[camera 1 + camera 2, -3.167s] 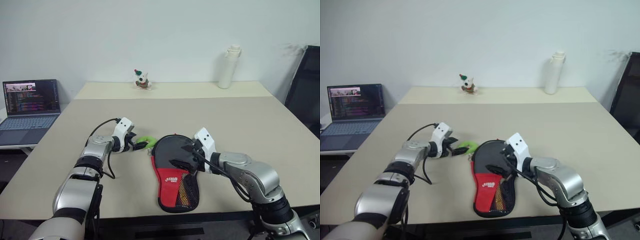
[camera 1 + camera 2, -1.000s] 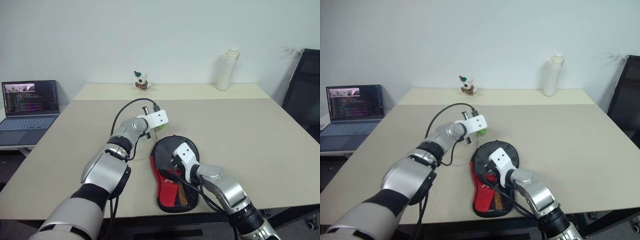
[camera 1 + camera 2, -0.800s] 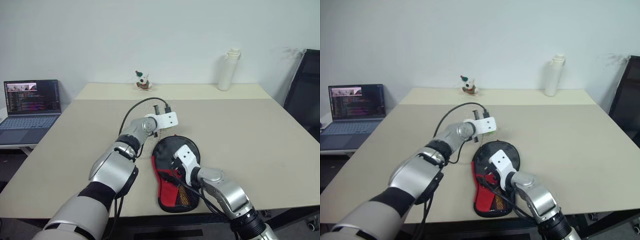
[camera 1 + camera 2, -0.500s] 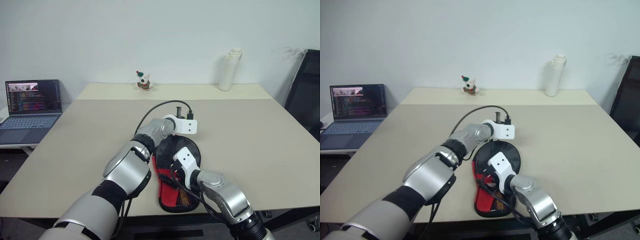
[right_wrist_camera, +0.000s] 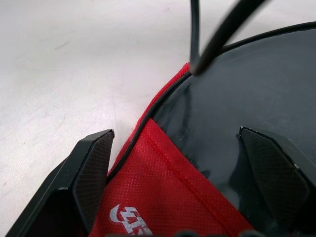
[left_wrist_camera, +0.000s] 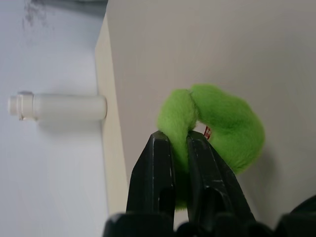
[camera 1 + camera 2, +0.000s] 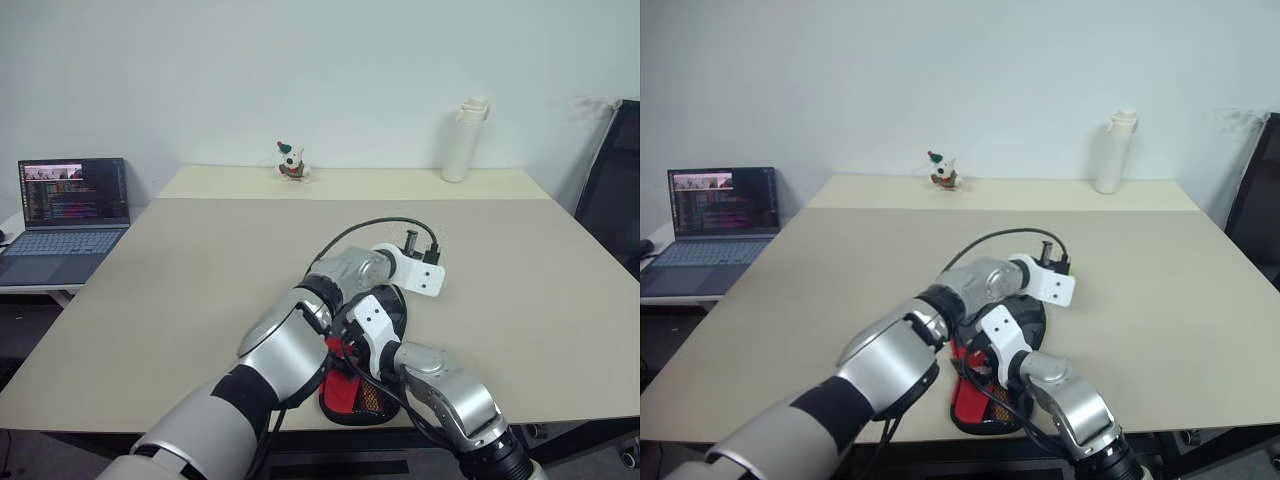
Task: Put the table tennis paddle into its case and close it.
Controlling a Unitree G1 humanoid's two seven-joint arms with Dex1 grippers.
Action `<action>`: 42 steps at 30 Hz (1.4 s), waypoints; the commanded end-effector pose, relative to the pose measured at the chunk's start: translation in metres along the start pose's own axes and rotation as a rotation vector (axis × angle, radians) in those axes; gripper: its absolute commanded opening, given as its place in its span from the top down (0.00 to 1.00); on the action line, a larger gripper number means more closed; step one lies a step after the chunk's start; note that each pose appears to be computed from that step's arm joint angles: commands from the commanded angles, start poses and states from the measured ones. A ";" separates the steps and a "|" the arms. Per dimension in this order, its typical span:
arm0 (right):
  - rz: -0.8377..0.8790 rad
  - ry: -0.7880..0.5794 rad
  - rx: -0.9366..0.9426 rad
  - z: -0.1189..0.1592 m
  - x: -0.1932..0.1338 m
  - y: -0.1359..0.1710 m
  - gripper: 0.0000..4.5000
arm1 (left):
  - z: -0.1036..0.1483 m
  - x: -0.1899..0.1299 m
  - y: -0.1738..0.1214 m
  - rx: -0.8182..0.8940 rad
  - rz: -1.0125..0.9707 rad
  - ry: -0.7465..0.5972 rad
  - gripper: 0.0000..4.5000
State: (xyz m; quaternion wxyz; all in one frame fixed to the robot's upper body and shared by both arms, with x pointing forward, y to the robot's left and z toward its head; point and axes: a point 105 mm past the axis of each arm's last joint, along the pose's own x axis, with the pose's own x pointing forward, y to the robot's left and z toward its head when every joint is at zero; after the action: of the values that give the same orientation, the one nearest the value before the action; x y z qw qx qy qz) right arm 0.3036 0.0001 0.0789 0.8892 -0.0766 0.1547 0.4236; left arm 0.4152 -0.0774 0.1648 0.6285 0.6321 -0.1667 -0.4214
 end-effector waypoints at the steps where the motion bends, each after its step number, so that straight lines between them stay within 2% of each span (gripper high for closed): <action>1: 0.030 0.164 0.086 -0.045 0.005 0.007 0.00 | 0.032 0.003 0.022 -0.001 0.049 -0.115 1.00; 2: 0.032 0.164 0.084 -0.045 0.005 0.007 0.00 | 0.030 0.003 0.021 -0.011 0.046 -0.107 1.00; 8: 0.039 0.164 0.077 -0.044 0.008 0.007 0.00 | 0.013 -0.002 0.022 -0.096 0.037 -0.063 0.54; 11: 0.039 0.158 0.083 -0.042 0.010 0.005 0.00 | -0.003 -0.006 0.020 -0.247 0.026 -0.027 0.30; 13: 0.043 0.150 0.092 -0.039 0.010 0.004 0.00 | -0.011 -0.010 0.025 -0.449 0.046 -0.027 0.15; 19: 0.045 0.138 0.085 -0.033 0.011 -0.001 0.00 | -0.036 -0.030 0.054 -0.652 0.164 -0.041 0.15; 24: 0.049 0.055 0.114 -0.005 -0.003 -0.009 0.00 | -0.063 -0.053 0.064 -0.791 0.235 -0.069 0.15; 30: 0.090 -0.032 0.119 0.033 -0.039 -0.017 0.00 | -0.098 -0.076 0.035 -0.942 0.193 -0.077 0.15; 35: 0.017 -0.062 0.006 0.060 -0.070 -0.047 0.00 | -0.115 -0.098 0.003 -1.071 0.126 -0.141 0.15; 38: -0.038 -0.069 -0.011 0.068 -0.086 -0.070 0.00 | -0.119 -0.109 -0.011 -1.118 0.103 -0.168 0.15; 42: -0.201 -0.097 -0.010 0.076 -0.090 -0.114 0.00 | -0.109 -0.118 -0.034 -1.125 0.014 -0.204 0.15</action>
State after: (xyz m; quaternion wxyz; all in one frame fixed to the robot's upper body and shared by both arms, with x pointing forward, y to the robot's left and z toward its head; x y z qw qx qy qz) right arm 0.3433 -0.1098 0.1668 0.9203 -0.0710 0.1355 0.3601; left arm 0.4218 0.0938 0.1401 0.8645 0.1525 0.0438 -0.4770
